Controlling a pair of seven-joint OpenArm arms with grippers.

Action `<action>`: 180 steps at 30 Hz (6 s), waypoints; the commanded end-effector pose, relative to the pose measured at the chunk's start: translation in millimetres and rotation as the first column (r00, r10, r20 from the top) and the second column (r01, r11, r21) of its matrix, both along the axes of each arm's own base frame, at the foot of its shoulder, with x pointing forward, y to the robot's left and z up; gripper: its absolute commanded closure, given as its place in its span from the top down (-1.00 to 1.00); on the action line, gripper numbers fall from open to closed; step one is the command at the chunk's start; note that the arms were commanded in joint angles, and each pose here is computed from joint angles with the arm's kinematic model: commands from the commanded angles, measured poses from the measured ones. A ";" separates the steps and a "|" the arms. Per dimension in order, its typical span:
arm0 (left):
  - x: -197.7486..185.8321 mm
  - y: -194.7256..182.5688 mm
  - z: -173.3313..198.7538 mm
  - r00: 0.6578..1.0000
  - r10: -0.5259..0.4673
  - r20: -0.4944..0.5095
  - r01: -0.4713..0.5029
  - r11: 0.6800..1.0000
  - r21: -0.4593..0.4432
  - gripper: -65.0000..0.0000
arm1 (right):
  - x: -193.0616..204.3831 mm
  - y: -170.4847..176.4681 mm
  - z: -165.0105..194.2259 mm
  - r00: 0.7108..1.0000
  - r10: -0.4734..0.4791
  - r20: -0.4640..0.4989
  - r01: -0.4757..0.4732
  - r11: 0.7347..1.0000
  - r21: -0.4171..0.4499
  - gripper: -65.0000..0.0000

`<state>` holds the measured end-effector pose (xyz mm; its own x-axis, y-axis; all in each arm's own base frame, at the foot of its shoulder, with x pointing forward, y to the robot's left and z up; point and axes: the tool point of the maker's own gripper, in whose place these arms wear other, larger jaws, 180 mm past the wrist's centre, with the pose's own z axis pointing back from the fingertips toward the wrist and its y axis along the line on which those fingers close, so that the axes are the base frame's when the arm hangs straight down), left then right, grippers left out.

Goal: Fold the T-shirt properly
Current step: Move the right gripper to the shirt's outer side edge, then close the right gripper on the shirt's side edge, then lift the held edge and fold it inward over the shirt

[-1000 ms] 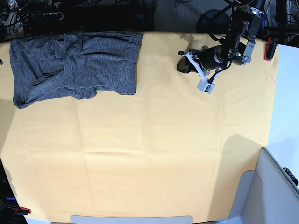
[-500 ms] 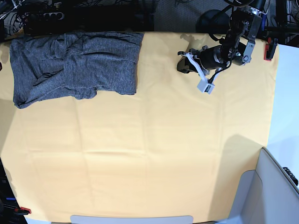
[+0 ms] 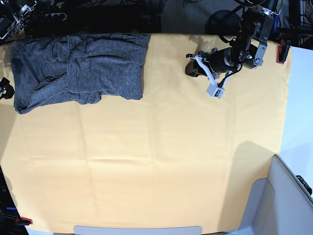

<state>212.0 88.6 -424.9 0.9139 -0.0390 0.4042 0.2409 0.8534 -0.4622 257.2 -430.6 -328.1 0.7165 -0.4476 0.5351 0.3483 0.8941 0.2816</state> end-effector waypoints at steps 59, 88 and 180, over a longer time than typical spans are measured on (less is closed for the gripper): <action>-7.3 10.5 -11.5 0.998 -0.022 -0.064 0.026 0.998 0.062 -0.86 | -15.6 83.2 -44.6 0.958 0.266 -0.112 -0.278 0.953 -0.116 0.08; -5.5 15.1 -10.4 0.998 -0.013 -0.060 0.017 0.997 0.070 -0.88 | -11.3 148.3 28.7 0.928 0.371 0.024 -0.332 0.857 -0.394 -1.00; -6.2 21.8 -11.2 0.998 -0.015 -0.056 0.020 0.996 0.088 -0.88 | 36.6 383.5 41.1 0.596 0.760 0.260 -0.731 0.647 -0.216 -0.76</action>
<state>215.4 96.6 -425.5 0.9190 -0.0482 0.3914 0.2399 0.8561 -0.4578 287.6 -43.4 -297.9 0.6017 0.2425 0.7610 -0.5493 0.8174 0.1737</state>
